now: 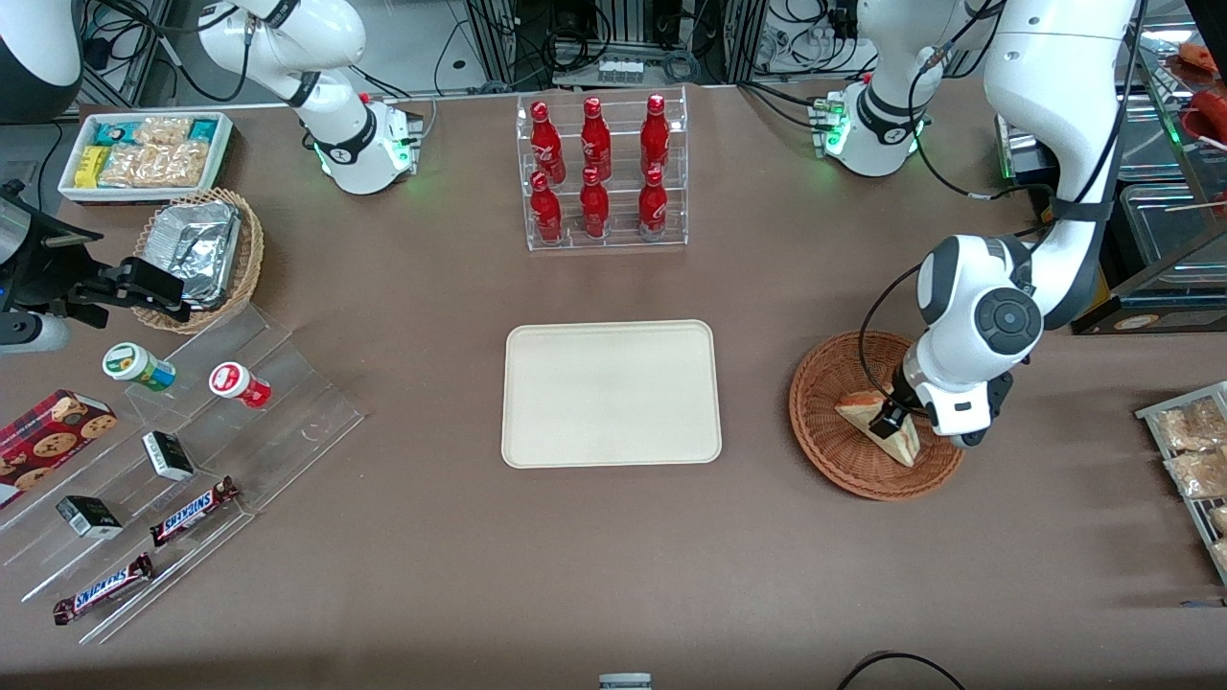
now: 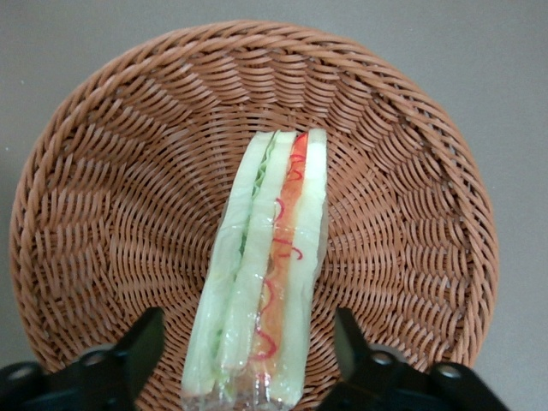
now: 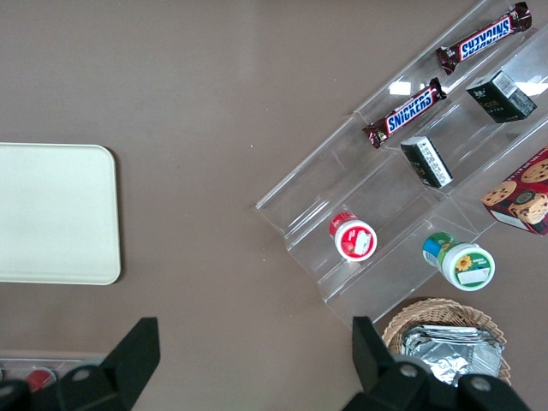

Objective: Place sandwich from basket to tray
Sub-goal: 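Close the left gripper on the sandwich and lift it, then carry the sandwich with the left gripper over the cream tray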

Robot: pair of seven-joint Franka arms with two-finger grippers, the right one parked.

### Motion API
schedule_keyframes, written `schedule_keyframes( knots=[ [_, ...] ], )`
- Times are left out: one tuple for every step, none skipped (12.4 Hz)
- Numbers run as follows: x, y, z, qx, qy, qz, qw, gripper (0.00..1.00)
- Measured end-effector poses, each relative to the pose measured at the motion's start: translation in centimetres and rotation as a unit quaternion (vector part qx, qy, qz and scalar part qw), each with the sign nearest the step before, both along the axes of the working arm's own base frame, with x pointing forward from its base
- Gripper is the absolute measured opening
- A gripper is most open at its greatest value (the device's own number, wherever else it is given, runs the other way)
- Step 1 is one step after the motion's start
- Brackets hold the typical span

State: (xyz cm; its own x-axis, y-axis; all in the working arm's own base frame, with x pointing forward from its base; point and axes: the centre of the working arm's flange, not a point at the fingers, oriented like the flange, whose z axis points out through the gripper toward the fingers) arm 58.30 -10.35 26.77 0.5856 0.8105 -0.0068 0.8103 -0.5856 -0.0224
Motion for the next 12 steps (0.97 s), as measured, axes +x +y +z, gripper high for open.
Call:
schedule_keyframes(
  knots=[
    [0.0,-0.1,-0.1,0.0,-0.001,0.008,1.0,0.68],
    [0.1,-0.1,-0.1,0.0,-0.003,0.012,0.9999,0.56],
    [0.3,-0.2,0.1,-0.001,-0.006,0.013,0.9999,0.44],
    [0.7,-0.3,0.6,-0.001,-0.01,0.012,0.9999,0.35],
    [1.1,-0.4,1.3,-0.001,-0.011,0.011,0.9999,0.3],
    [1.5,-0.6,2.3,0.006,-0.001,0.003,1.0,0.26],
    [2.0,-1.1,4.0,0.022,0.018,-0.012,0.9995,0.25],
    [2.4,-2.0,6.4,0.04,0.039,-0.026,0.9981,0.23],
    [2.6,-3.3,9.5,0.052,0.056,-0.041,0.9963,0.22],
    [2.8,-4.9,13.0,0.056,0.066,-0.064,0.9942,0.18],
    [2.5,-6.7,16.2,0.057,0.07,-0.094,0.9915,0.14],
    [2.1,-8.8,18.8,0.057,0.067,-0.124,0.9883,0.14]
  ],
)
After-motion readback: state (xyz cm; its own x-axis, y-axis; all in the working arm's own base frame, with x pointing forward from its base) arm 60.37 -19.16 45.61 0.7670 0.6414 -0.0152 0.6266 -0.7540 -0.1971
